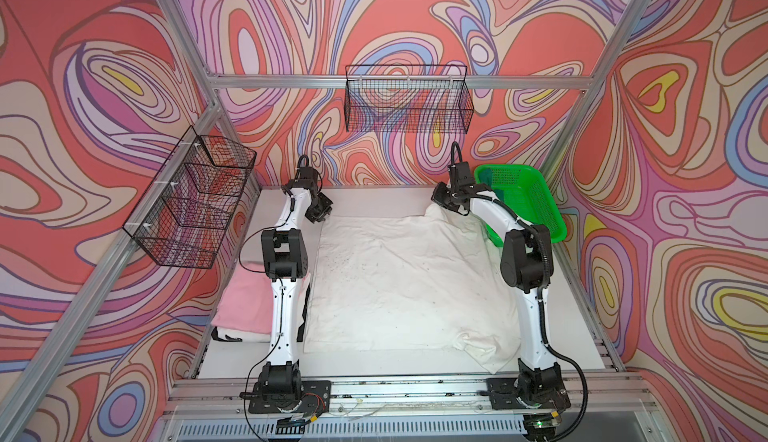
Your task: Fold and stack the t-shirts
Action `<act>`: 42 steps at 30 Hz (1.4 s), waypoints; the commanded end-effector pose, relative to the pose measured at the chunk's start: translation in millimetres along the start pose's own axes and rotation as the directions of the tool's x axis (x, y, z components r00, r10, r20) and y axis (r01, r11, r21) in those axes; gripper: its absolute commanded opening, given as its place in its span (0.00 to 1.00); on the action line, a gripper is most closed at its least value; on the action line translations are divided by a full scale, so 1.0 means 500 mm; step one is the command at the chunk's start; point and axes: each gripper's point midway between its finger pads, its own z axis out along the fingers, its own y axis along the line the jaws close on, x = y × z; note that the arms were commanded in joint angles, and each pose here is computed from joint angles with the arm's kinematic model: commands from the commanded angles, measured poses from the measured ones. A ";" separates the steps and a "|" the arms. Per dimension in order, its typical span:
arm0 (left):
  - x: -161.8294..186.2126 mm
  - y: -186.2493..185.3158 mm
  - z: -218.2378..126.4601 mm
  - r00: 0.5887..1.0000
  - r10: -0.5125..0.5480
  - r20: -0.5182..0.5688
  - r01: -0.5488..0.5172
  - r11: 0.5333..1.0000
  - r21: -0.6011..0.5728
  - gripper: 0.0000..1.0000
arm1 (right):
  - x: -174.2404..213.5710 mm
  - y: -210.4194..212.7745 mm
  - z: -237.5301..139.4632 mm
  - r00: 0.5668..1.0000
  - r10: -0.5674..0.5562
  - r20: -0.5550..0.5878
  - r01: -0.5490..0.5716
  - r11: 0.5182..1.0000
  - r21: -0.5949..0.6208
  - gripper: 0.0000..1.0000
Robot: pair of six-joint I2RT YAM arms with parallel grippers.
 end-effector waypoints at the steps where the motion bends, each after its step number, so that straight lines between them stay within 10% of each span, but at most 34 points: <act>1: 0.030 0.046 0.045 0.998 0.007 -0.063 -0.012 0.997 -0.077 0.16 | -0.024 0.015 -0.026 0.999 -0.020 0.040 0.021 1.000 -0.004 0.00; 6: 0.027 0.036 0.037 0.998 0.019 -0.060 -0.022 0.998 -0.058 0.00 | -0.032 0.010 -0.029 0.998 -0.036 0.052 0.035 0.999 0.019 0.00; 27: -0.017 -0.058 -0.176 0.945 0.215 0.247 -0.255 0.956 0.143 0.00 | -0.056 -0.063 -0.101 0.981 -0.165 0.102 0.134 0.957 0.259 0.00; 42: 0.050 0.005 -0.242 0.903 0.234 0.361 -0.318 0.928 0.193 0.00 | -0.009 -0.125 -0.210 0.983 -0.131 0.127 0.073 0.920 0.384 0.00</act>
